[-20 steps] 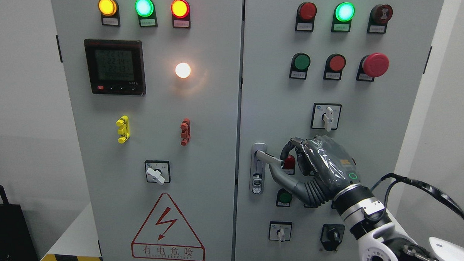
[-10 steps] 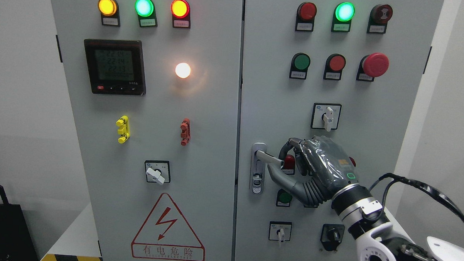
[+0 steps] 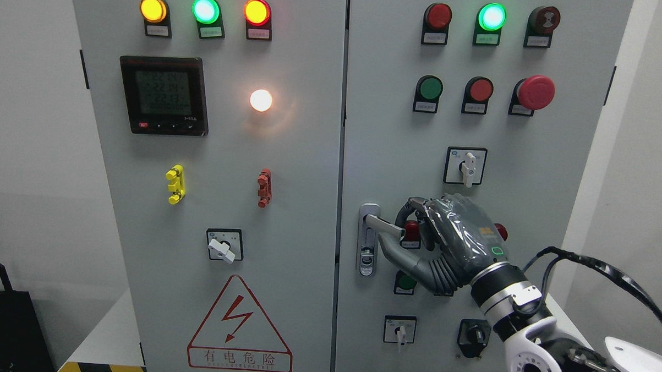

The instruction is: Release door handle

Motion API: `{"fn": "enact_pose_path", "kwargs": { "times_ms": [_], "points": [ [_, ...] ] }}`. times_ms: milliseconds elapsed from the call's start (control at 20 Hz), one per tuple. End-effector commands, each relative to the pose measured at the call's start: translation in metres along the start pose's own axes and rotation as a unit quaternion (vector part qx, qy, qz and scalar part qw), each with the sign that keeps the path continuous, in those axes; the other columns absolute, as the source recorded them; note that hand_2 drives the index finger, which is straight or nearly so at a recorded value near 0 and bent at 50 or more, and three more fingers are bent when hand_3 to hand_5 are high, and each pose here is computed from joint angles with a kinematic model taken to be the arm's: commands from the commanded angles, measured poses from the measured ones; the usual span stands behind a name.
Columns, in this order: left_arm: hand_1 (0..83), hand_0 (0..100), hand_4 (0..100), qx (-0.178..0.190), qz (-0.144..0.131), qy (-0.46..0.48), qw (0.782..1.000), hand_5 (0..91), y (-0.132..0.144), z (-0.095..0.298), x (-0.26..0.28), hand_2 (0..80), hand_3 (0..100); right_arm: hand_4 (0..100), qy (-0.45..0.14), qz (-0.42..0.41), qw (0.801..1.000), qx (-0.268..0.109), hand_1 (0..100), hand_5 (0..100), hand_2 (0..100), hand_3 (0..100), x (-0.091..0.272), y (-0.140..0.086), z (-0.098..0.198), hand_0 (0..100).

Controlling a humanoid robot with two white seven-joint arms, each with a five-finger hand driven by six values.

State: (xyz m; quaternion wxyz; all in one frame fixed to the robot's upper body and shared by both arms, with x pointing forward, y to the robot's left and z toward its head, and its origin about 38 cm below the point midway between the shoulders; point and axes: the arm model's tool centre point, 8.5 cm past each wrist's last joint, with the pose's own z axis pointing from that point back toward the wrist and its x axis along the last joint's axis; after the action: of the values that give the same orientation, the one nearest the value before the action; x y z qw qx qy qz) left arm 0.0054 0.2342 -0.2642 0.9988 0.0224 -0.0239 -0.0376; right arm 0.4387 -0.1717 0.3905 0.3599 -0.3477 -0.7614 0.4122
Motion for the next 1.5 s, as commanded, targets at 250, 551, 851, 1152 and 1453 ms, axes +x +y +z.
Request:
{"fn": "enact_pose_path", "kwargs": {
  "times_ms": [250, 551, 851, 1152, 1453],
  "points": [
    [38.9, 12, 0, 0.000, 0.001, 0.003, 1.000, 0.0, 0.0000, 0.0002, -0.0011, 0.0, 0, 100, -0.001, -0.003, 1.000, 0.000, 29, 100, 52, 100, 0.0011, 0.0015, -0.0003, 37],
    [38.9, 12, 0, -0.001, 0.001, 0.003, 1.000, 0.0, -0.0001, 0.0002, -0.0011, 0.0, 0, 100, 0.000, -0.005, 1.000, 0.002, 29, 100, 52, 100, 0.0007, 0.0035, 0.0005, 37],
    [38.9, 12, 0, 0.000, 0.001, 0.003, 1.000, 0.0, 0.0000, 0.0002, -0.0011, 0.0, 0, 100, 0.001, -0.005, 1.000, 0.002, 29, 100, 52, 100, 0.0005, 0.0040, 0.0008, 37],
    [38.9, 12, 0, 0.000, 0.001, 0.003, 1.000, 0.0, 0.0000, 0.0002, -0.0011, 0.0, 0, 100, 0.002, -0.005, 1.000, 0.002, 29, 100, 52, 100, 0.0004, 0.0041, 0.0008, 38],
    [38.9, 12, 0, 0.000, 0.001, 0.003, 1.000, 0.0, 0.0000, 0.0002, -0.0011, 0.0, 0, 100, 0.003, -0.007, 1.000, 0.006, 29, 100, 52, 100, -0.0005, 0.0077, 0.0023, 38]
  ]
}}
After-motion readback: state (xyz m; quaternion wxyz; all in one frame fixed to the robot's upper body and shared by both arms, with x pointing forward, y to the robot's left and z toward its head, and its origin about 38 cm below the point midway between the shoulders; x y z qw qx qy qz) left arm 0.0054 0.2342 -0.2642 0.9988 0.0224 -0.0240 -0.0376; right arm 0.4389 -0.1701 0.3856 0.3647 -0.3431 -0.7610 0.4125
